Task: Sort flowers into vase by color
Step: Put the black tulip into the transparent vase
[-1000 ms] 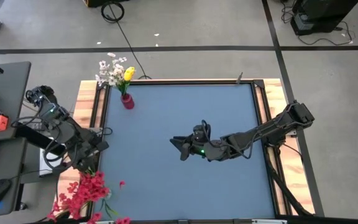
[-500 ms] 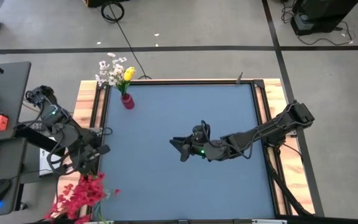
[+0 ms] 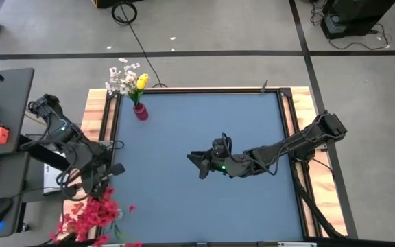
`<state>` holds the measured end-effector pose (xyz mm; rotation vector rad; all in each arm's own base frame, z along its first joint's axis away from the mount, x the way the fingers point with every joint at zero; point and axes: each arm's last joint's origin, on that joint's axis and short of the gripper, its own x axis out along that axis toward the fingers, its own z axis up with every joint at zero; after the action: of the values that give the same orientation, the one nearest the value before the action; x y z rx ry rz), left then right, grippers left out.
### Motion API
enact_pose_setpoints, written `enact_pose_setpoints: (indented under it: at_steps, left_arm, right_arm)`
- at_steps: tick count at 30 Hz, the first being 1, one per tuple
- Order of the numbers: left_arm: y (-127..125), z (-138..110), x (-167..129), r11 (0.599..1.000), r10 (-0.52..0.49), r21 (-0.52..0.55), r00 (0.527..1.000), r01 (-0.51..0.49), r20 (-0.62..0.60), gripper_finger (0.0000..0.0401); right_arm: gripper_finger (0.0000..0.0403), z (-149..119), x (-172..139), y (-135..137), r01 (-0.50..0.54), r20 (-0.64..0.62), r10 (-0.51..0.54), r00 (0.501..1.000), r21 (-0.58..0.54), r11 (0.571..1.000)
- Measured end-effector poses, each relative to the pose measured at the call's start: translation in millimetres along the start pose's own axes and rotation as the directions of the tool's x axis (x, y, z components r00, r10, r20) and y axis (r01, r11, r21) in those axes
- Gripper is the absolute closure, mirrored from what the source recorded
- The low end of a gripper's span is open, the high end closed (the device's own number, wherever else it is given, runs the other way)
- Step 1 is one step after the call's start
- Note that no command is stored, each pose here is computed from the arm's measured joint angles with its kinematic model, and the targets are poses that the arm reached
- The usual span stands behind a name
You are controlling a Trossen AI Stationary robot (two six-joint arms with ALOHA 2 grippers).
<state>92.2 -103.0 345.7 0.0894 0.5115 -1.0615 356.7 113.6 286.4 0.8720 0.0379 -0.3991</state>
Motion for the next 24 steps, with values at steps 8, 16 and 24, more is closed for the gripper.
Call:
enact_pose_setpoints:
  at_steps: [8,16,24]
  left_arm:
    - [0.3,0.1,5.4,1.000,-0.010,0.017,1.000,0.010,-0.020,0.0363]
    - [1.4,0.0,7.9,1.000,-0.002,-0.004,1.000,0.002,-0.031,0.0363]
    - [1.4,0.0,7.8,0.995,0.000,-0.097,1.000,-0.003,-0.030,0.0358]
  right_arm:
    - [0.0249,-0.3,0.0,0.2,-0.006,-0.009,0.005,1.000,-0.011,1.000]
    - [0.0249,-0.3,0.3,0.0,-0.010,-0.016,0.009,1.000,-0.016,1.000]
    - [0.0249,-0.5,0.3,0.1,-0.013,-0.022,0.013,1.000,-0.018,1.000]
